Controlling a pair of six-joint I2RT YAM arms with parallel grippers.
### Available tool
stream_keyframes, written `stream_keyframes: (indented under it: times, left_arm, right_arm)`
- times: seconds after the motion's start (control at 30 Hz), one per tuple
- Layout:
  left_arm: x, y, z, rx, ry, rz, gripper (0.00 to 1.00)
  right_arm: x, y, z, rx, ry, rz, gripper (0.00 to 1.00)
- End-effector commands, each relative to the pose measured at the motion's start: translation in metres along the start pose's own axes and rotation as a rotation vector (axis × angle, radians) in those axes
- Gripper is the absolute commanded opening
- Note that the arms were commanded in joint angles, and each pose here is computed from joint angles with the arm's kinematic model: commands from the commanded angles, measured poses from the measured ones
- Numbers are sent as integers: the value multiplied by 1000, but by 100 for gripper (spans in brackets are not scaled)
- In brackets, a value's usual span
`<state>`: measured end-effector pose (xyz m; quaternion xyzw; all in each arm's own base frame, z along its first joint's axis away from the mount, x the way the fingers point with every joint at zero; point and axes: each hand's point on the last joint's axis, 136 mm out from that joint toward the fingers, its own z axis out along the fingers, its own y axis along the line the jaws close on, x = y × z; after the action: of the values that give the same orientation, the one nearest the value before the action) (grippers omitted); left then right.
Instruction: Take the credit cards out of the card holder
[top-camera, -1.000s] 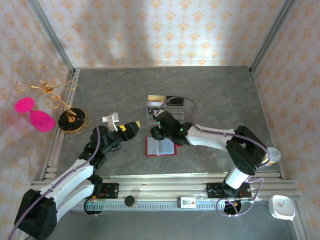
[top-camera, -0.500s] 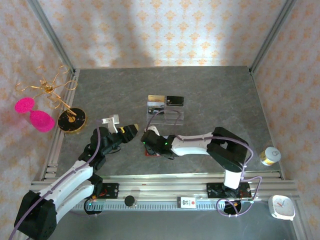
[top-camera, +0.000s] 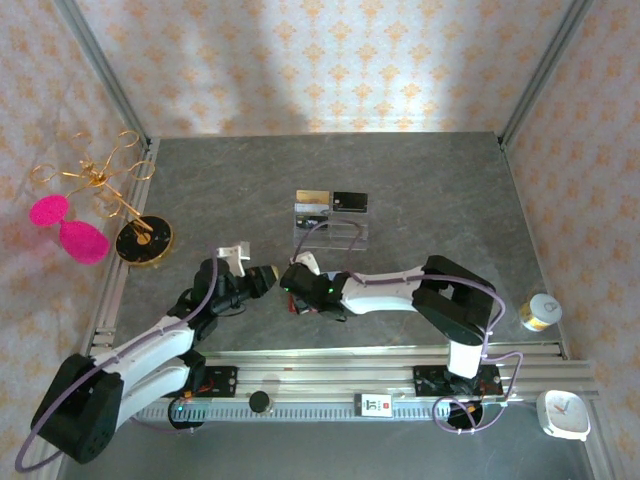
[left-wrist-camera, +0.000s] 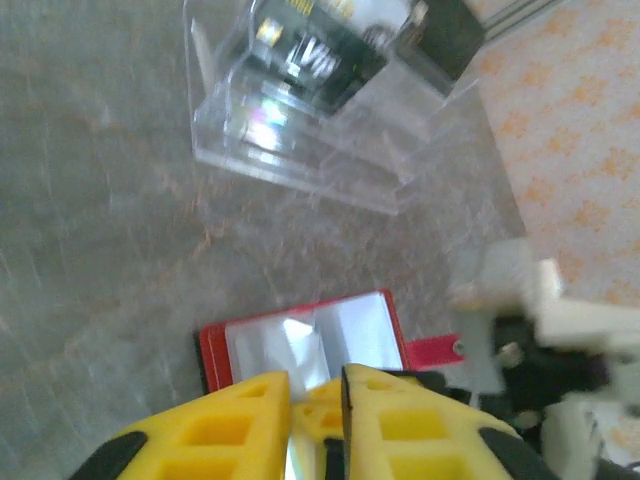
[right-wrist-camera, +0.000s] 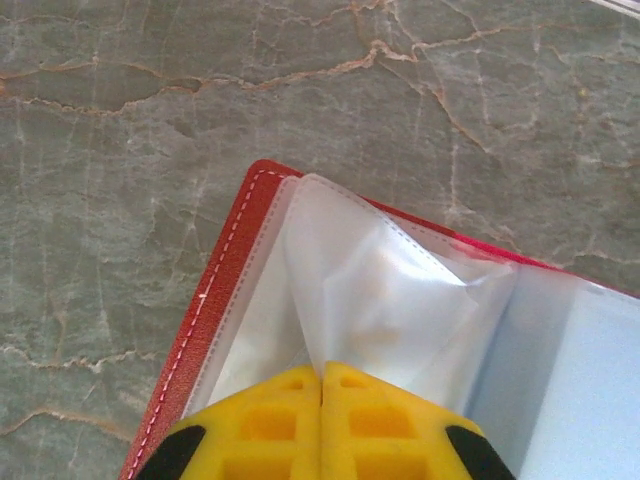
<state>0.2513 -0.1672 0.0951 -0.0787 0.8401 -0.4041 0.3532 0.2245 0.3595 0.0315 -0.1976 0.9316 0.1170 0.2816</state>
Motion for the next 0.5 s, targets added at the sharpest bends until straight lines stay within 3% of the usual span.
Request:
stream_keyframes:
  times: [0.0,0.03,0.4,0.47]
  left_arm:
    - [11,-16,8,58,31,38,6]
    - [18,-14,12,48,57,37,0]
    - [42,-8,39,25,182,35,0]
    - [45,-11,43,34,203,36,0]
  right_arm:
    - [-7,3,-10,-32,-39,69,0]
    - [-7,4,-10,-41,-41,79,0]
    - [-9,4,-24,-95,-83,150,0]
    - [-13,3,-30,-104,-104,162,10]
